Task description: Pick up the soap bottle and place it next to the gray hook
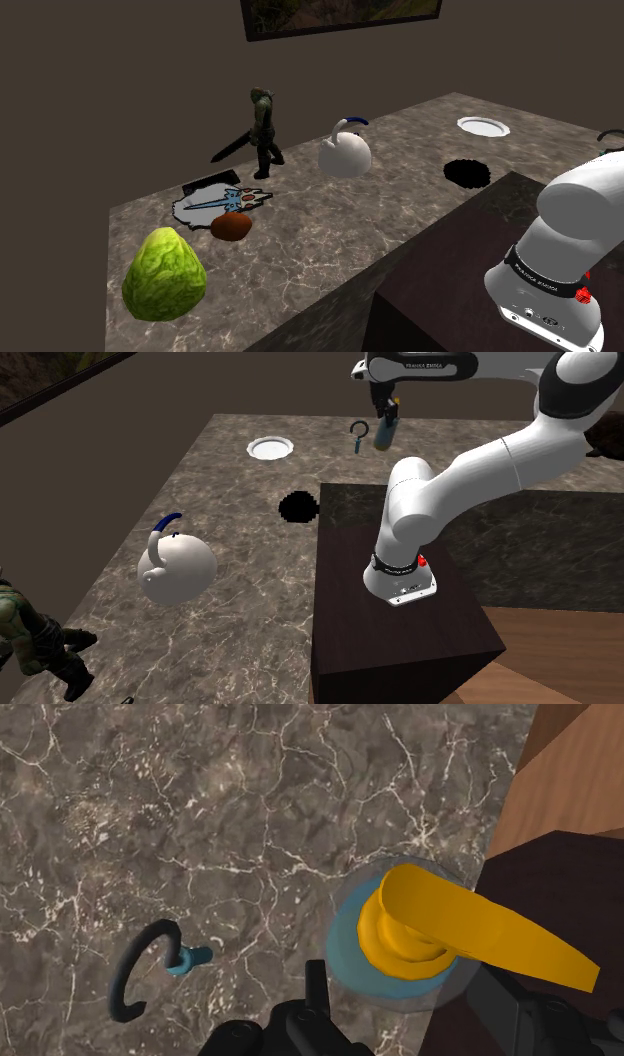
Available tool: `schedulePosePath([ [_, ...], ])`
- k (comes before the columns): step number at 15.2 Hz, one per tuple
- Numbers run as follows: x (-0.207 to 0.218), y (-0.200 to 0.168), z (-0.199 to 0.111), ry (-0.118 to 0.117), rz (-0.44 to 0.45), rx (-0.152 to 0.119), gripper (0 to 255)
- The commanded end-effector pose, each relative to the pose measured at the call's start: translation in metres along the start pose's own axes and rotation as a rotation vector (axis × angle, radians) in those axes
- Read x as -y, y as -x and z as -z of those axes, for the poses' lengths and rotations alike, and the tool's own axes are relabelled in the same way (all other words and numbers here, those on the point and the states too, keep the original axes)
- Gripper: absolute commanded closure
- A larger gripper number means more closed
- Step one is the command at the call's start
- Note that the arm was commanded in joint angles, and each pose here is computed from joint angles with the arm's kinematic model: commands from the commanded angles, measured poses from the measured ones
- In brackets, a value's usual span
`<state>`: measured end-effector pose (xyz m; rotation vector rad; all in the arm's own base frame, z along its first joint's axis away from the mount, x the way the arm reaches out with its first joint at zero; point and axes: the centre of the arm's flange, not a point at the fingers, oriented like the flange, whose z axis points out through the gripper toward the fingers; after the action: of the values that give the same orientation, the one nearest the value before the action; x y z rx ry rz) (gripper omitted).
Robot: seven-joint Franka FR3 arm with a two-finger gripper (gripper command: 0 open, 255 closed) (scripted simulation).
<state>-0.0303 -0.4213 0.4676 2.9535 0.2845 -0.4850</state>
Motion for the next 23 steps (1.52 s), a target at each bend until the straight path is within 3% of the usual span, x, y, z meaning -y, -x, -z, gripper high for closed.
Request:
schedulePosePath([
  [1,0.002,-0.004,-0.01,0.0,0.0,0.0,255],
  [17,0.011,-0.032,-0.091,0.0,0.0,0.0,255],
  [23,0.011,-0.032,-0.091,0.0,0.0,0.0,255],
])
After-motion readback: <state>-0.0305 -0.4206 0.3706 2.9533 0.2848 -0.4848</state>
